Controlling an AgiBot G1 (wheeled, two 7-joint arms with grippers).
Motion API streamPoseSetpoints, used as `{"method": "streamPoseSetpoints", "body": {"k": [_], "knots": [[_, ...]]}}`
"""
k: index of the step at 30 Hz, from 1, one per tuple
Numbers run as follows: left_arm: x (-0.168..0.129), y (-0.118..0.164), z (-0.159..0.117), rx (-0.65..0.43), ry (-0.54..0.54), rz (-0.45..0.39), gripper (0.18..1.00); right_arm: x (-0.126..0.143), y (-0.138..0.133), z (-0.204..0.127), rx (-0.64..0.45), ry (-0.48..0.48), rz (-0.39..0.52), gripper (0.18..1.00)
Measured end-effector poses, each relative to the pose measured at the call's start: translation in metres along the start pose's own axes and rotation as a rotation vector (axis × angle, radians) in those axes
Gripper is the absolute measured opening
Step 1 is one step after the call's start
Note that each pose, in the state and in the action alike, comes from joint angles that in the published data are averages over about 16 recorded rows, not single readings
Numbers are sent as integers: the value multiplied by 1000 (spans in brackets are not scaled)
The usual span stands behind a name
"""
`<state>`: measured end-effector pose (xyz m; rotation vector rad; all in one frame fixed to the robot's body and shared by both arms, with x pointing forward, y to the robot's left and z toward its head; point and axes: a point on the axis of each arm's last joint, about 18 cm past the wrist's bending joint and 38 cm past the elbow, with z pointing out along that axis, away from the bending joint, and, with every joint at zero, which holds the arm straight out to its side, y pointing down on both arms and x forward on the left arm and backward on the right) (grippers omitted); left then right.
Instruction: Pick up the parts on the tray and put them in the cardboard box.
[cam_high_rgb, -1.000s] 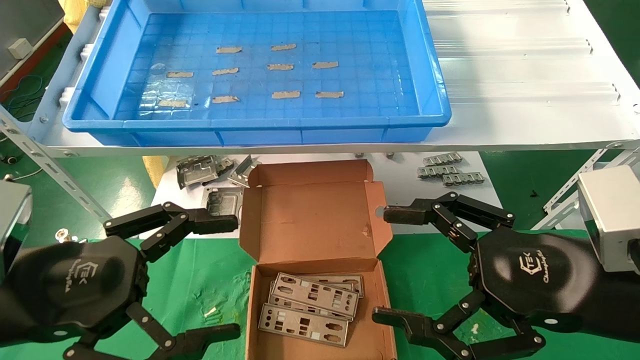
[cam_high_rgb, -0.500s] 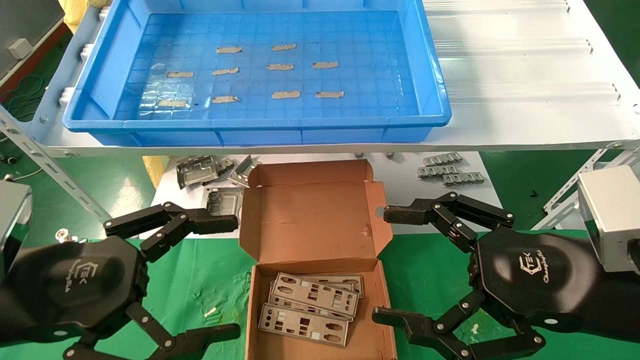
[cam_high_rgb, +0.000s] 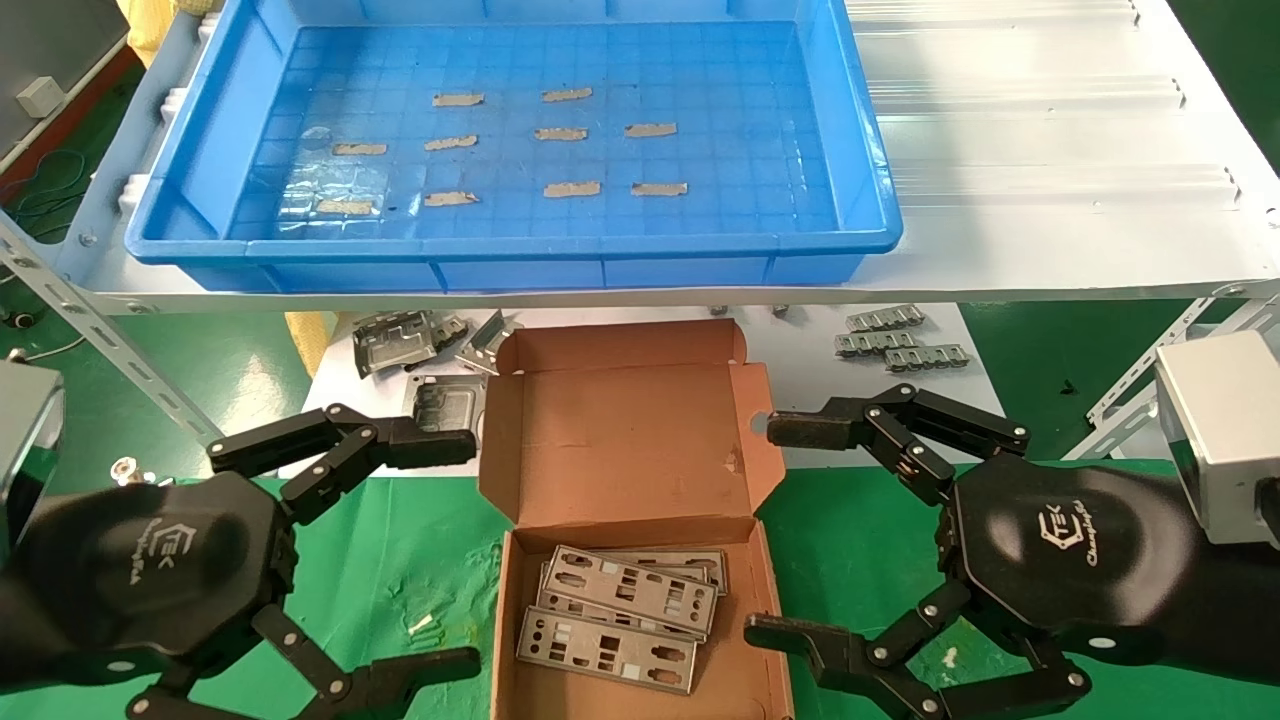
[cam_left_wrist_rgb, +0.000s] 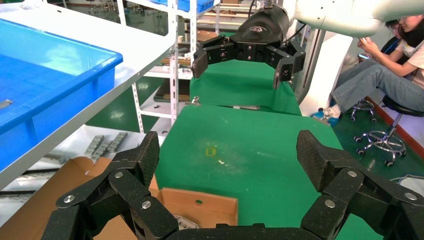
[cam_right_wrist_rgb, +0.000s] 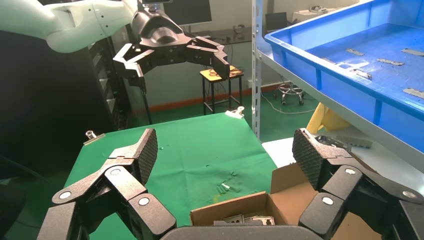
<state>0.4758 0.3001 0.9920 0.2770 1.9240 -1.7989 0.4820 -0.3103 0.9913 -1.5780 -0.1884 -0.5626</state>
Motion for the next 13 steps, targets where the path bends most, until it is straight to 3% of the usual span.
{"method": "streamPoseSetpoints", "body": {"k": [13], "knots": [[0,0,0,0,0,0,1001,0,0,0,0,0,0,1000]]}}
